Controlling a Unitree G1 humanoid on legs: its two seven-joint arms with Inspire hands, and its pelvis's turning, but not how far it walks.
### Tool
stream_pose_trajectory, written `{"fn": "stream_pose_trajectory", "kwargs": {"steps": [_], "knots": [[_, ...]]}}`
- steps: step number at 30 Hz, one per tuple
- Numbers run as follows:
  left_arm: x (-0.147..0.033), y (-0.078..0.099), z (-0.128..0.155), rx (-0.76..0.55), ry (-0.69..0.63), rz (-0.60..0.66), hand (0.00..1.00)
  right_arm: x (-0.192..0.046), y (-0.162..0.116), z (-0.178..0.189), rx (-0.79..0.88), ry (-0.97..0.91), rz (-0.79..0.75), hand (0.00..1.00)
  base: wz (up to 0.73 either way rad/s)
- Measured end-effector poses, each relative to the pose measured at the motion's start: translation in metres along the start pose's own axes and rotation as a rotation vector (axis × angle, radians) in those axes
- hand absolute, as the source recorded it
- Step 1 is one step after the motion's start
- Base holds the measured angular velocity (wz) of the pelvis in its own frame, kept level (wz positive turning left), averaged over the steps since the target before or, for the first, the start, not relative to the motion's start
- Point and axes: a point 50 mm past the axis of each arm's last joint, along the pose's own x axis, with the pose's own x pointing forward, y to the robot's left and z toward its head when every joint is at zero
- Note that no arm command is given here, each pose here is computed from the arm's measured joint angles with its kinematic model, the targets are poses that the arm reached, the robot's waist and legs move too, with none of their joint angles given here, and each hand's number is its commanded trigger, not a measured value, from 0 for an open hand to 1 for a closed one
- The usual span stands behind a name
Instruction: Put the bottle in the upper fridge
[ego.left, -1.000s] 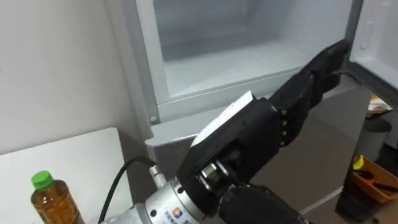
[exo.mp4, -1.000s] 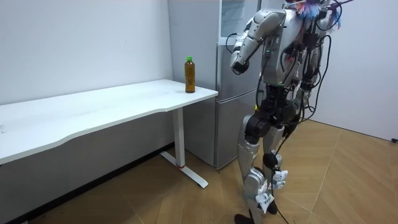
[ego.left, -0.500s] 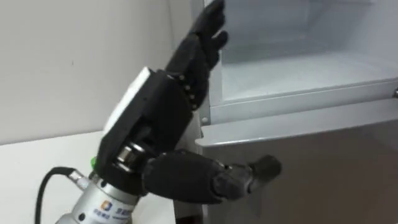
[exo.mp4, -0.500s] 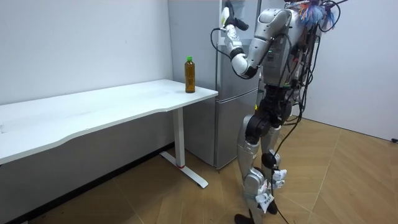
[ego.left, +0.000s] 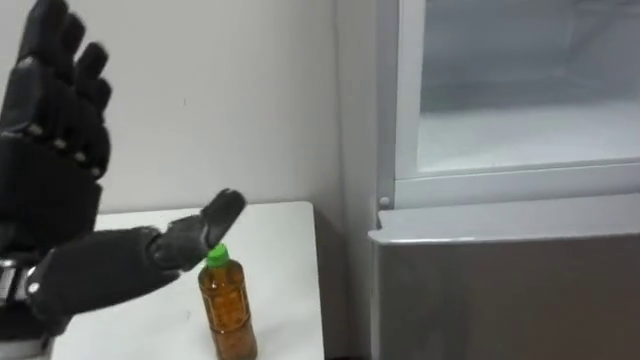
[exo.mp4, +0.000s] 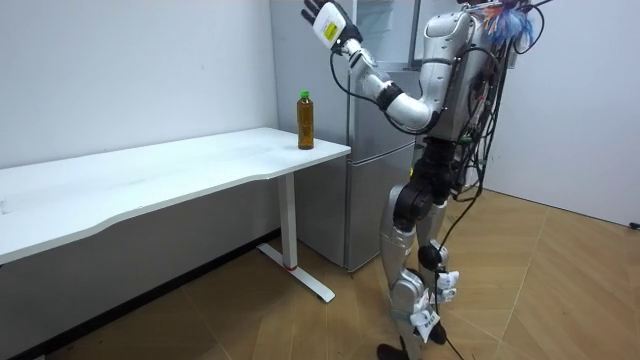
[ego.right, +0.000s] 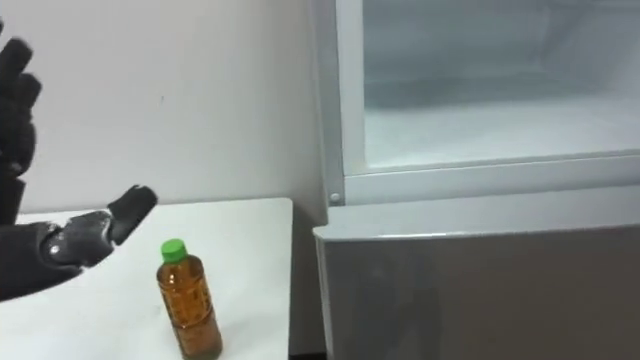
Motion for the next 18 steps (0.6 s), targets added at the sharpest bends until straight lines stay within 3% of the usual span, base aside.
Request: {"fn": "stream_pose_trajectory", "kwargs": {"steps": [5, 7, 13, 18], "knots": [[-0.004, 0.022, -0.004, 0.065, 0.027, 0.108, 0.00, -0.002, -0.003, -0.007, 0.012, 0.010, -0.007, 0.00, 0.05], [-0.017, 0.038, -0.018, 0.110, 0.119, 0.187, 0.00, -0.003, -0.005, -0.009, 0.039, 0.002, -0.014, 0.00, 0.02], [-0.045, 0.059, -0.039, 0.145, 0.277, 0.337, 0.00, -0.007, -0.008, -0.019, 0.072, 0.015, -0.018, 0.00, 0.04], [-0.085, 0.076, -0.071, 0.165, 0.498, 0.452, 0.00, -0.009, -0.009, -0.020, 0.087, -0.004, -0.015, 0.00, 0.01]]}}
